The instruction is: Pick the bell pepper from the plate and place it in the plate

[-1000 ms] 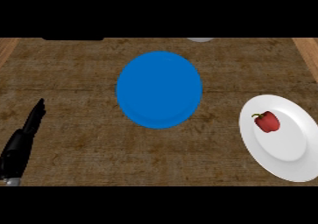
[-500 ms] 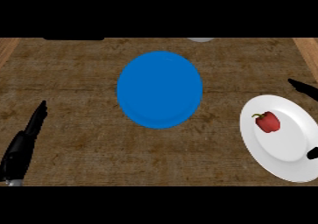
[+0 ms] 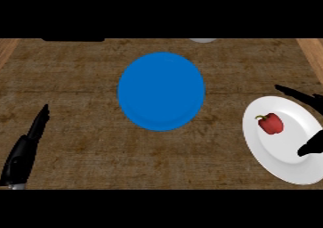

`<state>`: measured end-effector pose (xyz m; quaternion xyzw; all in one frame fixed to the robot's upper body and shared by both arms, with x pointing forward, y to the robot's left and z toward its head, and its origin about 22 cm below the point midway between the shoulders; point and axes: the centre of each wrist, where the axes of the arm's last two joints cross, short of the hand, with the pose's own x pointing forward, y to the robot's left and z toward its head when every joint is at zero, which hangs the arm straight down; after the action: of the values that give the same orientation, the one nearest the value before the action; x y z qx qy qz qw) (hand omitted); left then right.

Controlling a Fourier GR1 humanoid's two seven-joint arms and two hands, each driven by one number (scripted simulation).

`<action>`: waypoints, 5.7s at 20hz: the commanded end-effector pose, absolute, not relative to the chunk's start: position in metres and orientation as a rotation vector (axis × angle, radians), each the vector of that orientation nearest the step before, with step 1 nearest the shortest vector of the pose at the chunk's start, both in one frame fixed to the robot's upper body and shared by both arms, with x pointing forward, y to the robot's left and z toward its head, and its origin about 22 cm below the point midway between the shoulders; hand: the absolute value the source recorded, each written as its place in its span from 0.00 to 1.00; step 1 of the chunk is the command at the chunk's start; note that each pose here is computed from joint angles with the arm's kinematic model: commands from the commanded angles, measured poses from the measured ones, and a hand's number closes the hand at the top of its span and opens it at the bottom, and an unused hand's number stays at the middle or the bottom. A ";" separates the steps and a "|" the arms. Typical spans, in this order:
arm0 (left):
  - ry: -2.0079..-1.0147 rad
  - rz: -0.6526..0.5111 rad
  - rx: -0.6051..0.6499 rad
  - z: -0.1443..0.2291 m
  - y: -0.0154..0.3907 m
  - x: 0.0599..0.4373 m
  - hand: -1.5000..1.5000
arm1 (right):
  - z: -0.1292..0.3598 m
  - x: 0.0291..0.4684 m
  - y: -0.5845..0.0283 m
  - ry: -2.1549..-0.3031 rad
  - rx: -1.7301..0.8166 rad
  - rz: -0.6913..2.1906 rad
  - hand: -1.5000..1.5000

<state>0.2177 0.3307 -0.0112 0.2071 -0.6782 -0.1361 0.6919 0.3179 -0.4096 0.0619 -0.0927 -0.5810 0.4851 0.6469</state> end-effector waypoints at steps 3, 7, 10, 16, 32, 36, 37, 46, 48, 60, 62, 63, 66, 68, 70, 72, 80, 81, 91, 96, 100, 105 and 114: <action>-1.514 -0.305 0.470 -0.013 0.328 0.210 0.50 | 0.038 0.320 -0.384 -1.280 -0.170 1.157 0.00; -1.526 -0.310 0.485 -0.004 0.328 0.214 0.50 | 0.035 0.336 -0.400 -1.242 -0.192 1.162 0.00; -1.527 -0.302 0.468 -0.011 0.346 0.221 0.50 | 0.024 0.343 -0.397 -1.243 -0.205 1.162 0.00; -1.513 -0.299 0.468 -0.006 0.332 0.215 0.50 | 0.004 0.335 -0.390 -1.235 -0.166 1.169 0.00; -1.608 -0.388 0.383 0.010 0.309 0.242 0.50 | 0.109 0.418 -0.356 -1.284 -0.513 1.481 1.00; -1.614 -0.396 0.360 0.010 0.301 0.248 0.50 | 0.106 0.426 -0.351 -1.299 -0.551 1.509 1.00; -1.604 -0.380 0.368 0.007 0.300 0.249 0.50 | 0.117 0.427 -0.359 -1.319 -0.580 1.505 1.00; -1.593 -0.379 0.390 0.007 0.304 0.249 0.50 | 0.148 0.441 -0.358 -1.691 -0.738 1.293 1.00; -1.584 -0.378 0.368 0.009 0.303 0.247 0.50 | 0.167 0.446 -0.355 -1.794 -0.781 1.243 1.00; -1.540 -0.332 0.429 0.002 0.315 0.242 0.50 | 0.201 0.463 -0.327 -2.170 -0.241 1.273 1.00; -1.549 -0.335 0.433 0.003 0.328 0.230 0.50 | 0.194 0.473 -0.281 -2.191 -0.187 1.275 1.00; -1.550 -0.334 0.426 0.004 0.324 0.229 0.50 | 0.198 0.474 -0.282 -2.196 -0.158 1.277 1.00; -1.530 -0.329 0.433 -0.005 0.332 0.215 0.50 | 0.173 0.476 -0.251 -2.174 -0.084 1.281 1.00; -1.513 -0.325 0.455 -0.006 0.337 0.218 0.50 | 0.190 0.481 -0.217 -2.155 -0.054 1.306 1.00; -1.522 -0.319 0.443 -0.009 0.337 0.220 0.50 | 0.205 0.483 -0.199 -2.117 -0.022 1.314 1.00; -1.548 -0.315 0.475 -0.004 0.327 0.225 0.50 | 0.193 0.482 -0.171 -2.082 -0.005 1.318 1.00; -1.531 -0.302 0.462 0.002 0.331 0.222 0.50 | 0.162 0.468 -0.096 -1.938 0.014 1.486 1.00; -1.511 -0.301 0.441 -0.012 0.321 0.208 0.50 | 0.155 0.466 -0.092 -1.926 0.029 1.498 1.00; -1.533 -0.331 0.432 -0.007 0.338 0.231 0.50 | 0.087 0.446 -0.076 -1.701 0.099 1.367 1.00; -1.521 -0.352 0.410 0.001 0.326 0.236 0.50 | 0.082 0.444 -0.074 -1.644 0.035 1.353 0.00; -1.546 -0.332 0.448 0.000 0.327 0.238 0.50 | 0.080 0.445 -0.078 -1.753 0.120 1.216 0.00; -1.534 -0.330 0.444 -0.001 0.338 0.221 0.50 | 0.100 0.454 -0.085 -1.799 0.185 0.900 0.00; -1.560 -0.332 0.448 0.006 0.323 0.232 0.50 | 0.123 0.473 -0.193 -1.788 0.280 0.547 0.00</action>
<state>0.2282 0.3248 0.0030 0.1957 -0.6901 -0.1481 0.6809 0.4694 -0.1475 0.1162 0.0914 -0.7569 0.2927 0.5771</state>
